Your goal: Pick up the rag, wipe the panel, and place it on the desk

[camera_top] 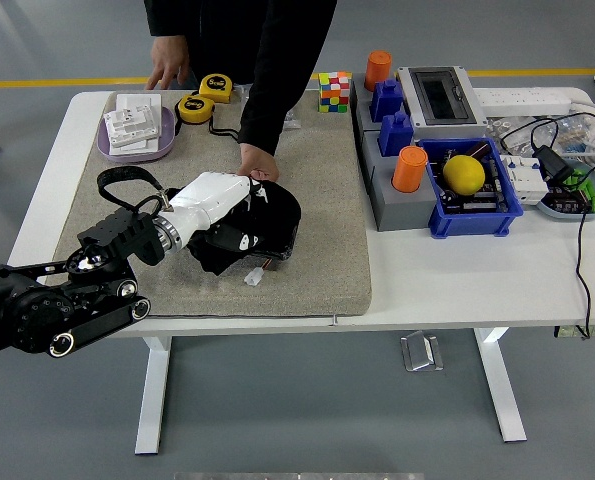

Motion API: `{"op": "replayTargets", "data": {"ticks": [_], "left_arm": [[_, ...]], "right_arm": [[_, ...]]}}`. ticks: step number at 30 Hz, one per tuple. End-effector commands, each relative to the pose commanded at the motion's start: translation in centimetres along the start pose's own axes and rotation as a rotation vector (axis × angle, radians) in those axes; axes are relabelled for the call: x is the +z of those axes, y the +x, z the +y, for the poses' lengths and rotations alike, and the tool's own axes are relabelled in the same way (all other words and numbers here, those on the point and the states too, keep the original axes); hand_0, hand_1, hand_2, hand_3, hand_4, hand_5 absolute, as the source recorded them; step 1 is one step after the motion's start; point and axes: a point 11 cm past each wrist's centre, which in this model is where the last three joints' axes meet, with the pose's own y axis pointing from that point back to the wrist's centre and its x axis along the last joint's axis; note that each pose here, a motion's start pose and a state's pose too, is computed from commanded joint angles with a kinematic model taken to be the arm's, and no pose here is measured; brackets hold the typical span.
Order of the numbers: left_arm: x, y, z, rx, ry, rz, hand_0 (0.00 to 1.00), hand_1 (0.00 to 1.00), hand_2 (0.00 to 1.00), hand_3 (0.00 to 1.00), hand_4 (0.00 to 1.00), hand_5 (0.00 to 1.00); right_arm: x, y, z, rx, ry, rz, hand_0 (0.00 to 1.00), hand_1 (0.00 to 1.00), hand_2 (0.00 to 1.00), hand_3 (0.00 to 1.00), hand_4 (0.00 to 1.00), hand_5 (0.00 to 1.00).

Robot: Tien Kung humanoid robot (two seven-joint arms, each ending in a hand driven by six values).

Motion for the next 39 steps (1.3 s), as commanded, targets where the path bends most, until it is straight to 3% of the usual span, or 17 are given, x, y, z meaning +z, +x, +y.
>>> {"op": "replayTargets", "data": {"ticks": [7,13,23,39], "left_arm": [[1.1,-0.2,-0.2,-0.005,-0.024,0.005,0.251,0.192,0.333,0.555,0.706,0.006],[1.0,-0.2,-0.3,-0.001,-0.02,0.011,0.251,0.192,0.333,0.555,0.706,0.007],[-0.6,0.2,-0.1,0.008,0.023,0.017,0.252,0.192,0.333,0.555,0.705,0.006],[-5.8,1.7,1.4,0.052,0.14,0.009,0.253,0.191,0.332,0.555,0.705,0.008]], "right_arm": [[0.1,0.1,0.0,0.001,-0.006,0.005,0.782,0.721,0.721,0.668,0.998,0.527],[0.1,0.0,0.0,0.0,-0.006,0.006,0.782,0.72,0.721,0.668,0.998,0.527],[0.1,0.0,0.0,-0.001,-0.009,0.007,0.782,0.72,0.722,0.667,0.998,0.525],[0.5,-0.2,-0.1,-0.007,-0.012,0.002,0.783,0.72,0.721,0.668,0.998,0.522]]}}
